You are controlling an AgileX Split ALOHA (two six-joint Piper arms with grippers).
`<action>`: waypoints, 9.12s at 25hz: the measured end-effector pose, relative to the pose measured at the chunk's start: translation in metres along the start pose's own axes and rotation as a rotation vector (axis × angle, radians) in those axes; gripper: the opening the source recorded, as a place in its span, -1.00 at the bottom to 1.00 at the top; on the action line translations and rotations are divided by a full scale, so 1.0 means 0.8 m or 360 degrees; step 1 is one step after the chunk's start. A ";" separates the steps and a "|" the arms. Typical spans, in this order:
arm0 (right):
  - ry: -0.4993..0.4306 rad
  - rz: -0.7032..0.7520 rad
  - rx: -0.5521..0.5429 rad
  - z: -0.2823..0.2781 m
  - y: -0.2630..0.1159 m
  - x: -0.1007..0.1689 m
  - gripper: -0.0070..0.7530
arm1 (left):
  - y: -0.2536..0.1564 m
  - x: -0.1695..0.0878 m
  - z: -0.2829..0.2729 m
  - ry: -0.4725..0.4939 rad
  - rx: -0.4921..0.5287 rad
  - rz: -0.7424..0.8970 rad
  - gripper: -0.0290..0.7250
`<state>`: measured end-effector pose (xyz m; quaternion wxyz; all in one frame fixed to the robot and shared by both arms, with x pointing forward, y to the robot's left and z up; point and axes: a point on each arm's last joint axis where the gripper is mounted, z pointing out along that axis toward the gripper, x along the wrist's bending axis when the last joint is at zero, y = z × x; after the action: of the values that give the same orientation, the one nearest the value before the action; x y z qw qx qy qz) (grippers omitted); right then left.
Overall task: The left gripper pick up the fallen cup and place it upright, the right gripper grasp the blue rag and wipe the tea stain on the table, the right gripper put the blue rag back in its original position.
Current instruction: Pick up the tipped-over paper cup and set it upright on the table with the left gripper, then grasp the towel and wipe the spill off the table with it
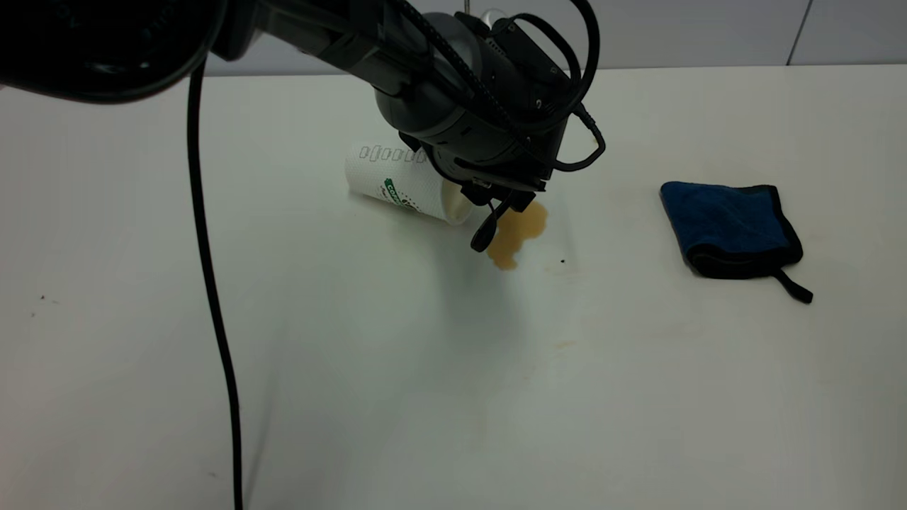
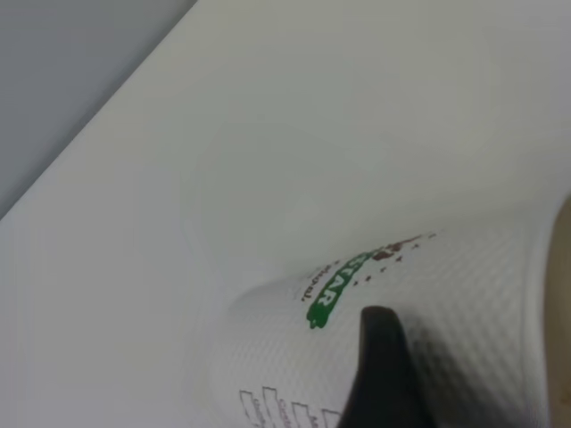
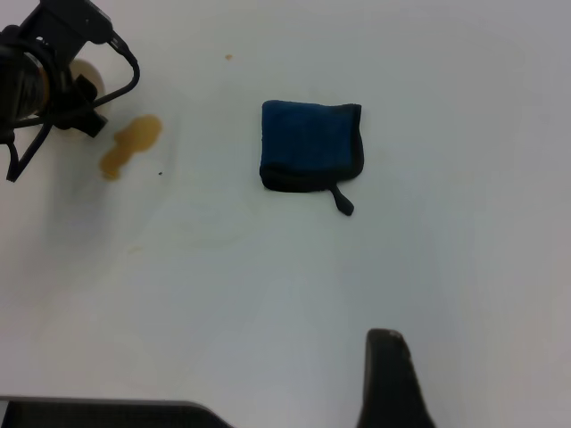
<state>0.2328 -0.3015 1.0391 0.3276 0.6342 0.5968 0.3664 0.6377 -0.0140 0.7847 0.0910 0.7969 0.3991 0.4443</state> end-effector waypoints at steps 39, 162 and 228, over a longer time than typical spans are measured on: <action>0.0000 0.0000 0.0000 0.000 0.000 0.000 0.42 | 0.004 0.195 0.010 -0.0808 0.0575 -0.0440 -0.89; 0.0001 0.0001 0.0000 0.000 0.000 0.000 0.42 | -0.401 0.337 -0.503 -0.0301 -0.0066 -0.1218 0.58; 0.0087 -0.0572 0.0796 0.638 -0.006 0.009 0.57 | -0.401 0.337 -0.503 -0.0301 -0.0064 -0.1222 0.58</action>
<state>0.6676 -0.2832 0.7717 0.2047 0.5695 0.7796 0.1613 0.2226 0.3084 1.0330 0.3026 0.6251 0.6491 0.3102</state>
